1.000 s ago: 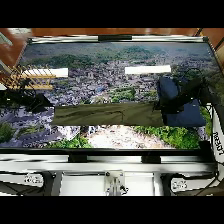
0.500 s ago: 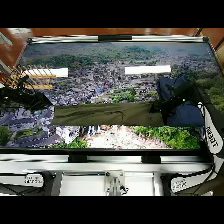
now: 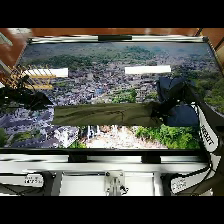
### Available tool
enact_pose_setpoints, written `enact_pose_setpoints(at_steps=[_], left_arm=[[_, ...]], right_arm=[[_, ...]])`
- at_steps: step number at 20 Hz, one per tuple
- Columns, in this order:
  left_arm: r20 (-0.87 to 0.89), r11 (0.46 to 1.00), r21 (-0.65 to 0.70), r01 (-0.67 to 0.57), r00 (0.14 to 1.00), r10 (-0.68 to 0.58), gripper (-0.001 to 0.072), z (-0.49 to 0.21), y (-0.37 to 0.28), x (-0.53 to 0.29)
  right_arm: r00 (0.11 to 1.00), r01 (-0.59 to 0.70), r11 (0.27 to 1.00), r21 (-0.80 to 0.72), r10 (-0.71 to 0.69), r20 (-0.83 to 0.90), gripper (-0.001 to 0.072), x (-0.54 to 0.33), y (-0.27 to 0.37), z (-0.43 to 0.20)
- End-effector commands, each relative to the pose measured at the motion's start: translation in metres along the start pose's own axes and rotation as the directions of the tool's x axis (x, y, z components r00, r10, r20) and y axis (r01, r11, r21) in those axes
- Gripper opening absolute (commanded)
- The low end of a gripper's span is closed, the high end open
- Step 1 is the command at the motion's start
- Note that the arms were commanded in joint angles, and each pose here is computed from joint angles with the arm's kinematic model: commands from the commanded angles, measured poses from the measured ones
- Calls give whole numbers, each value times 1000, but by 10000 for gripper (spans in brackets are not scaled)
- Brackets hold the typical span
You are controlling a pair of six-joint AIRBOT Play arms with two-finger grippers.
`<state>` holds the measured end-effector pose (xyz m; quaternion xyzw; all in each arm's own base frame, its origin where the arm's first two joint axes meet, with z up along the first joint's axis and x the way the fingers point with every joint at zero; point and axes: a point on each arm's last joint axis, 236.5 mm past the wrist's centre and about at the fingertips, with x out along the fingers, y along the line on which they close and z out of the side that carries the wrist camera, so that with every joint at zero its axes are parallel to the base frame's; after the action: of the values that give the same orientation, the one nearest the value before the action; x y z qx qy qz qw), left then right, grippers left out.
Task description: Fold the shirts.
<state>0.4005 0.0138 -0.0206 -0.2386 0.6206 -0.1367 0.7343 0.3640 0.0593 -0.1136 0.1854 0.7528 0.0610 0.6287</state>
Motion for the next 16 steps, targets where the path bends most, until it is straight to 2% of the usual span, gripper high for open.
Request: enact_pose_setpoints(at_steps=[1,6,7,9,11,13,16], left_arm=[[-2,1000,6,1,1000,-1,578,0,-2,1],[-11,999,34,2,1000,-1,565,0,-13,7],[-20,999,48,5,1000,-4,478,-2,-19,11],[-49,998,69,13,999,-10,379,-7,-38,22],[-76,998,65,23,997,-18,370,-13,-63,36],[-81,987,152,43,996,-31,177,-15,-93,52],[-99,966,238,98,992,-77,161,-28,-144,77]], right_arm=[[999,-22,1000,1,22,26,58,-1,10,5],[980,-109,988,-106,125,155,57,-60,57,11],[976,-109,985,-137,132,174,57,-74,68,8],[970,-106,977,-184,142,199,57,-96,88,-1],[968,-97,973,-212,142,208,57,-108,102,-12],[970,-100,972,-214,143,197,57,-115,111,-26],[974,-98,970,-225,139,177,57,-129,120,-51]])
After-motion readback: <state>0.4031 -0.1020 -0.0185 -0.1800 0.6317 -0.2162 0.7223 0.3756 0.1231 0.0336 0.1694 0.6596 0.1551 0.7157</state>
